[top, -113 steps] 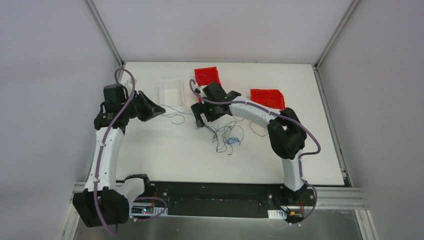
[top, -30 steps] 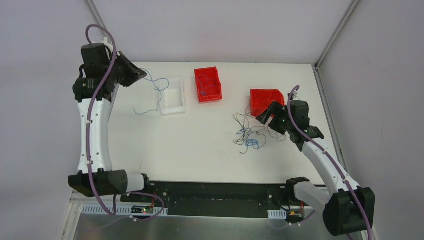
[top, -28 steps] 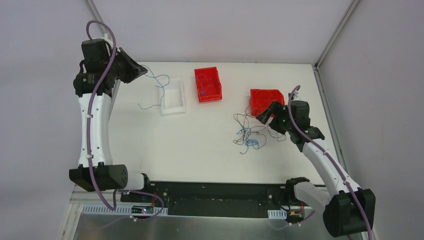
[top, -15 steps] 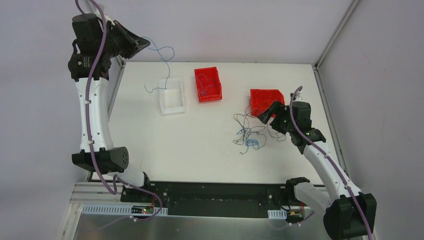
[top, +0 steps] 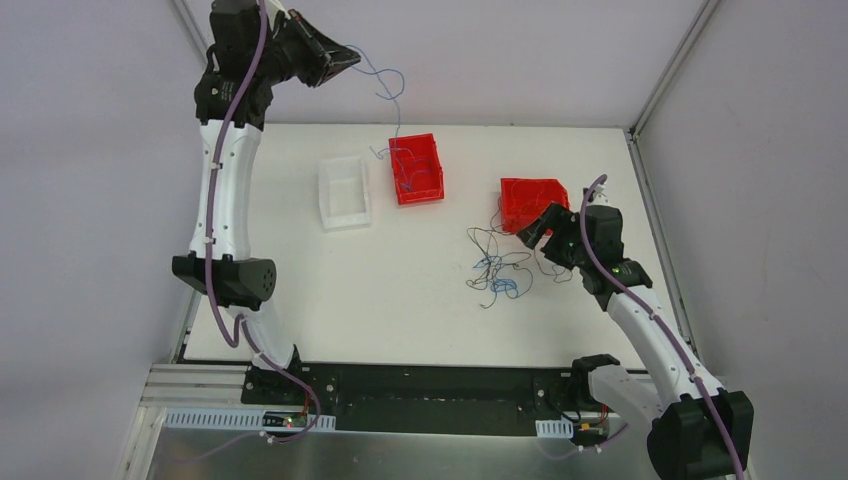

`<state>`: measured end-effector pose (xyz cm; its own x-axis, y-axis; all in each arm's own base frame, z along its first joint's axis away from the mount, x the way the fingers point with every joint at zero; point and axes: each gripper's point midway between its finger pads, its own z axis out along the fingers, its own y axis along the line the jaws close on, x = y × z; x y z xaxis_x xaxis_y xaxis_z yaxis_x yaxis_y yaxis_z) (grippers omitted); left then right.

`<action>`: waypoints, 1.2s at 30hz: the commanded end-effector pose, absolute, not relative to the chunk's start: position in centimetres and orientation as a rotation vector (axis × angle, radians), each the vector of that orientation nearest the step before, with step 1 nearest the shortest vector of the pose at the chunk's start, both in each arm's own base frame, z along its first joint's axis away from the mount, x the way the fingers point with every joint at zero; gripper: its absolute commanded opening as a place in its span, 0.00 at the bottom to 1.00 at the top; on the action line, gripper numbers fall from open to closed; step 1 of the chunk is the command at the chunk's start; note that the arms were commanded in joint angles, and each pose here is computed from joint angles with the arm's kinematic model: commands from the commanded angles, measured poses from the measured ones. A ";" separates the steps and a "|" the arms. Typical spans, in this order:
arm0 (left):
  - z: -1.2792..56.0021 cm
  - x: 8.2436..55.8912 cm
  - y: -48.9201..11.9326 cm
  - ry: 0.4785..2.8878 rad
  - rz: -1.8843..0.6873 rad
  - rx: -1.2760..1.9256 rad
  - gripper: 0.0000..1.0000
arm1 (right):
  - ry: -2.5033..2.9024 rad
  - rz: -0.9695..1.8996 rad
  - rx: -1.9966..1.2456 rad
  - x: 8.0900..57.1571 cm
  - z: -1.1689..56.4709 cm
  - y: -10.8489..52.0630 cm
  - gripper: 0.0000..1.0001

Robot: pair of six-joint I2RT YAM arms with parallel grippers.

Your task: Untangle the cables

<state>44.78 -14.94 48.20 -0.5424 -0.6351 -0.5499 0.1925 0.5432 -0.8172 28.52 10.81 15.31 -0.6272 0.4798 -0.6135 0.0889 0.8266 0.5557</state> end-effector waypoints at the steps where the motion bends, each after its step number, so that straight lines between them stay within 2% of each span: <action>1: 51.8 45.2 -18.0 1.757 -1.269 -0.276 0.00 | 2.134 0.628 0.416 29.2 16.7 10.8 0.81; 17: 49.5 52.1 -21.7 1.697 -1.484 -0.382 0.00 | 2.134 0.641 0.409 29.1 16.8 10.9 0.81; 22: 46.4 54.2 -22.7 1.747 -1.541 -0.425 0.00 | 2.132 0.653 0.401 29.1 17.0 11.1 0.81; 28: 43.4 54.4 -23.3 1.818 -1.523 -0.453 0.00 | 2.126 0.659 0.398 29.0 17.1 11.2 0.81; 36: 35.8 54.4 -23.5 1.990 -1.468 -0.526 0.00 | 2.116 0.673 0.389 28.6 17.3 11.2 0.81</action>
<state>56.30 -23.17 34.55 -0.7190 -0.6679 -0.1925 -0.0232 0.2999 -0.9537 28.40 10.91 16.12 -0.6128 0.4822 -0.6260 0.0683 0.8216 0.5660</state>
